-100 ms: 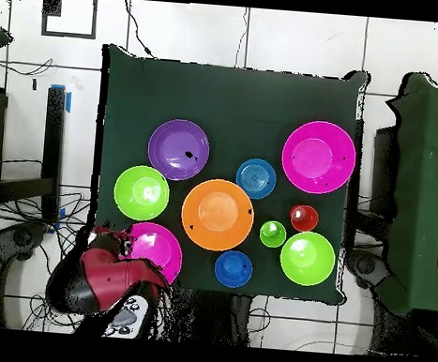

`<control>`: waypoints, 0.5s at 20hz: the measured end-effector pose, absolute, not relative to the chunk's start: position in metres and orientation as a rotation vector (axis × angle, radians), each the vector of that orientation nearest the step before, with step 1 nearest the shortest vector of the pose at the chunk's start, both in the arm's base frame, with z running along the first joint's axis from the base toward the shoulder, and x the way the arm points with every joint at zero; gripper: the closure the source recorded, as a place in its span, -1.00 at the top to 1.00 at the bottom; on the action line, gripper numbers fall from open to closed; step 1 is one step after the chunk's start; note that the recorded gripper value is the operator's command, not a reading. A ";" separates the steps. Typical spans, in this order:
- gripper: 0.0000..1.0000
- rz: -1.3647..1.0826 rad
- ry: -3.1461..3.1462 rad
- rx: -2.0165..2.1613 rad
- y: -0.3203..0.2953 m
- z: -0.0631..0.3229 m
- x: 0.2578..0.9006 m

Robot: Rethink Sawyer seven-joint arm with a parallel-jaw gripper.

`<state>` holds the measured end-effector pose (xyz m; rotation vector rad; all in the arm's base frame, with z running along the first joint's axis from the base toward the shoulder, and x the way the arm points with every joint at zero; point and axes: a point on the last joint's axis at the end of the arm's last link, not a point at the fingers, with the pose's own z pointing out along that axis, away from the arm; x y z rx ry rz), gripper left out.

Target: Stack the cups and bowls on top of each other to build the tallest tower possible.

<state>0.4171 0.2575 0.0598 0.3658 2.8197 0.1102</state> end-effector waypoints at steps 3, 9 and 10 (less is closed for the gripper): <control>1.00 0.111 2.818 0.386 0.260 0.056 0.413; 1.00 0.084 2.800 0.413 0.262 0.048 0.405; 1.00 0.078 2.799 0.416 0.262 0.048 0.405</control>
